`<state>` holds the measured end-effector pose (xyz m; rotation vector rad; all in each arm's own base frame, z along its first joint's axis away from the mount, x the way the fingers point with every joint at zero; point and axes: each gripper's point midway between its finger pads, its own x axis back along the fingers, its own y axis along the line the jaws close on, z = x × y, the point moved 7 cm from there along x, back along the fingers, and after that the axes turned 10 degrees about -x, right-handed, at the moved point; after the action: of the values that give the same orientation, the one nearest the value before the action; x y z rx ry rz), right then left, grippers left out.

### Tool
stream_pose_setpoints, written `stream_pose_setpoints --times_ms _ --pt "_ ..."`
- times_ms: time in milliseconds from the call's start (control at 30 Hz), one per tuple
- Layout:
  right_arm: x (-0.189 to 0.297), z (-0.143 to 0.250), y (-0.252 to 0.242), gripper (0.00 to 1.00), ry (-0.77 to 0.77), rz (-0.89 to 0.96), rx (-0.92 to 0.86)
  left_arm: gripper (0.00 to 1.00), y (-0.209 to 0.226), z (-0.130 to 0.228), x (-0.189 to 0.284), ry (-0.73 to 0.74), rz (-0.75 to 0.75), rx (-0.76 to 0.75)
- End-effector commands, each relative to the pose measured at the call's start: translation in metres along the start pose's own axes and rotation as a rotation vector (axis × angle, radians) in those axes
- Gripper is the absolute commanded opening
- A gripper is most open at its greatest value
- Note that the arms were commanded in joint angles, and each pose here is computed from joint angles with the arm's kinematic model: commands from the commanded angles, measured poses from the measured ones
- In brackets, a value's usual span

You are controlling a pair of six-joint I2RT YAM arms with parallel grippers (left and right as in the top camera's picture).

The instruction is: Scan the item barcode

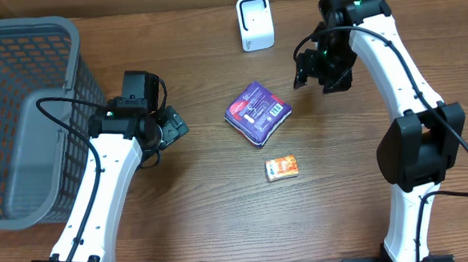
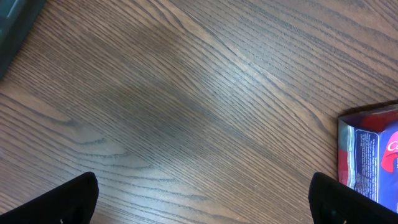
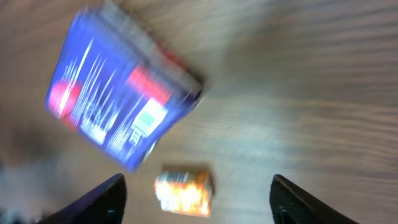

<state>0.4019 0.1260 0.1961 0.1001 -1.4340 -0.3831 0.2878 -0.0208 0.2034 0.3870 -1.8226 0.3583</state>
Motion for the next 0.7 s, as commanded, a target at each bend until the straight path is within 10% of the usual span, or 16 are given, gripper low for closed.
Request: stream_pose_setpoints --times_ms 0,367,667 --pt "0.002 0.026 0.027 0.70 0.067 -0.069 0.187 1.00 -0.001 0.000 -0.001 0.004 0.000 0.008" --pt "-0.058 0.082 0.080 0.27 0.152 0.066 0.260 1.00 -0.001 0.000 -0.001 0.004 0.000 0.008" --pt "-0.125 0.093 0.095 0.19 0.000 0.179 0.208 1.00 -0.001 0.000 -0.001 0.004 0.000 0.008"
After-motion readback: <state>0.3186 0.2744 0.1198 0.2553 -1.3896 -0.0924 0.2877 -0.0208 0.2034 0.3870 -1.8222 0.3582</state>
